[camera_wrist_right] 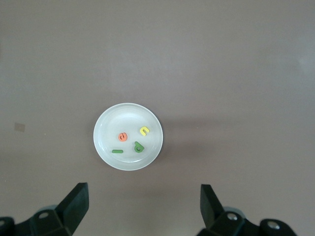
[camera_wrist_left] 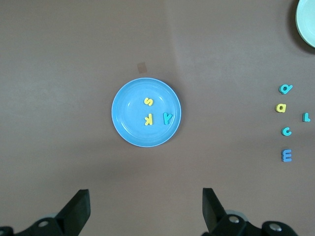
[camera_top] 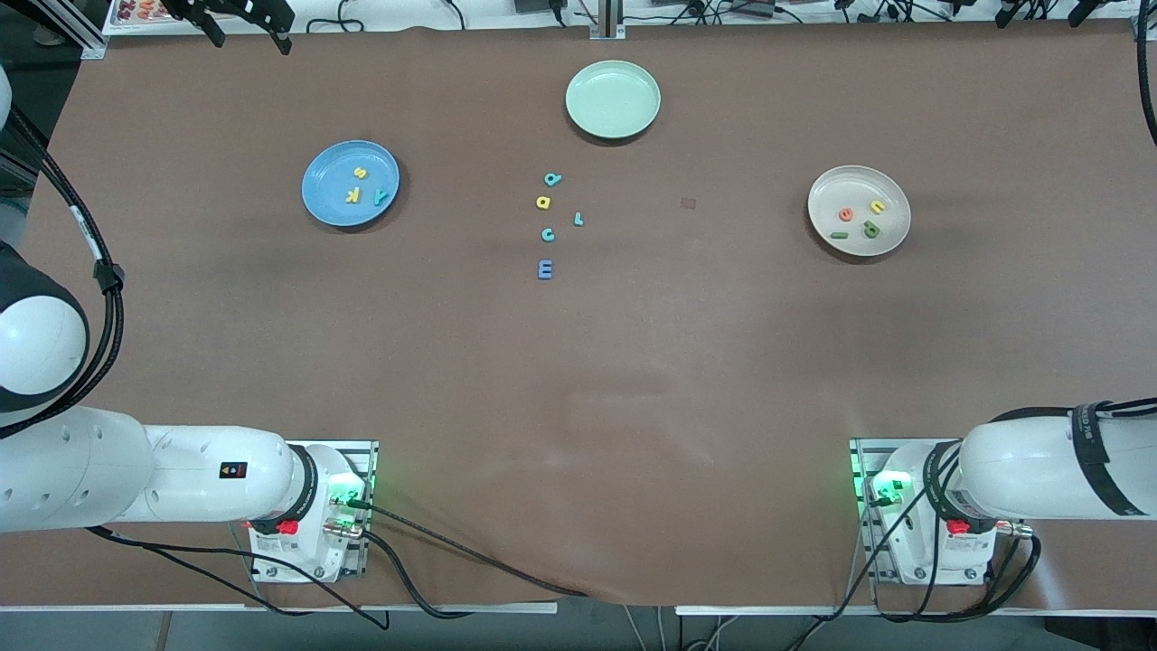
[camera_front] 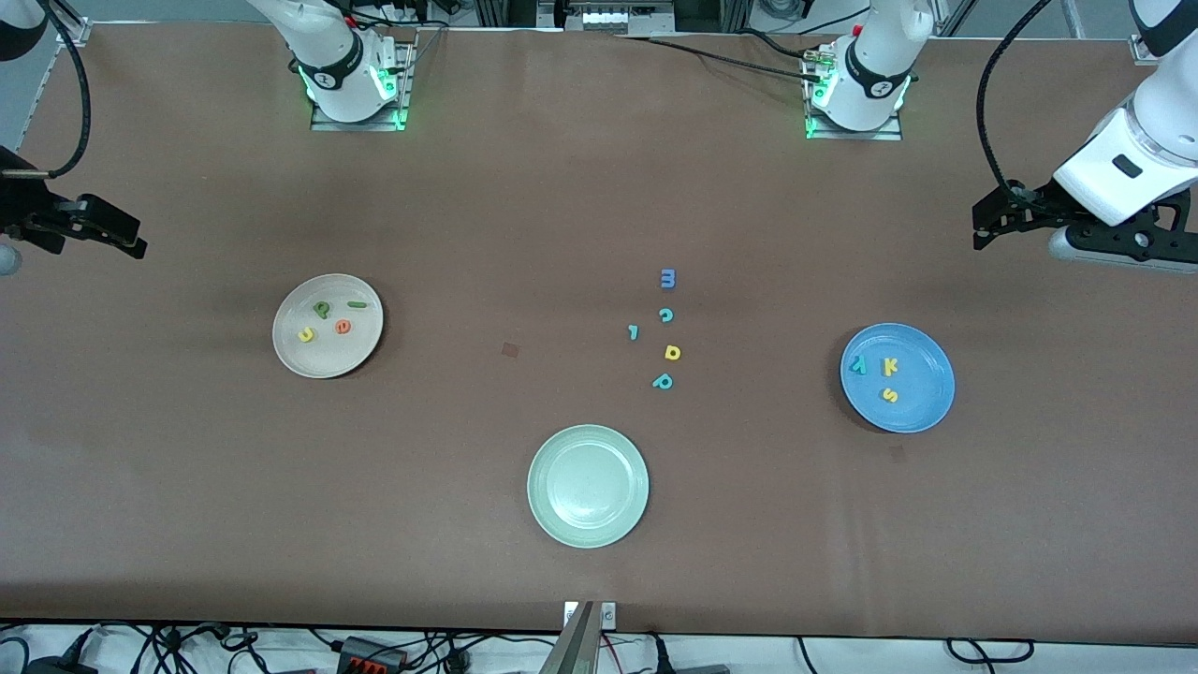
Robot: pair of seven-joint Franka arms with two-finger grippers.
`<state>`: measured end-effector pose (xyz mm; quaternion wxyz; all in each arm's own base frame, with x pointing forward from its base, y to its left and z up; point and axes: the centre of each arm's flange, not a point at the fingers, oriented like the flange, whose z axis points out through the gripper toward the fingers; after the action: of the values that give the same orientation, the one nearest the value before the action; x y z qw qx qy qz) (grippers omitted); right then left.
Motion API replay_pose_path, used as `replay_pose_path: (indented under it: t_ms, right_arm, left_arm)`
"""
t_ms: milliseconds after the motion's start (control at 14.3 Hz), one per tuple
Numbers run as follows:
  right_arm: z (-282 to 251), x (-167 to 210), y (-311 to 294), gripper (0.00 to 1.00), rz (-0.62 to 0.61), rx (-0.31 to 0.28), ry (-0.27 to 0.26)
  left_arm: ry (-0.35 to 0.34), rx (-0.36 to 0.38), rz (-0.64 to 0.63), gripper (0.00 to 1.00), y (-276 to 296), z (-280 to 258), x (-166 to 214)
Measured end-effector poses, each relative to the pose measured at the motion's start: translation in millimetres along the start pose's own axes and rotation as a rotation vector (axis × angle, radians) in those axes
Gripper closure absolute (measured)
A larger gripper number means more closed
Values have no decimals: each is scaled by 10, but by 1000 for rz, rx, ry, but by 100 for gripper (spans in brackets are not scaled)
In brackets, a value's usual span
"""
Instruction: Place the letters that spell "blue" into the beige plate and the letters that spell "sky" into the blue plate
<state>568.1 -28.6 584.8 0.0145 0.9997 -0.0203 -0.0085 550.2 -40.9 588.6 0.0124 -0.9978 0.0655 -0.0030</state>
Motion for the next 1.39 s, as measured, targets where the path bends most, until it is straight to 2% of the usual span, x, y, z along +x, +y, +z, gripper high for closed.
replay_pose_path:
  t_ms: [209,767,1394]
  right_arm:
    - [34,-26,-1,0,0,0,-7]
    - [-24,-312,3,0,-1,2,19]
    - [60,-326,0,0,-2,2,6]
  left_arm:
    - [0,0,0,0,0,0,0]
    - [0,0,0,0,0,0,0]
    - [0,0,0,0,0,0,0]
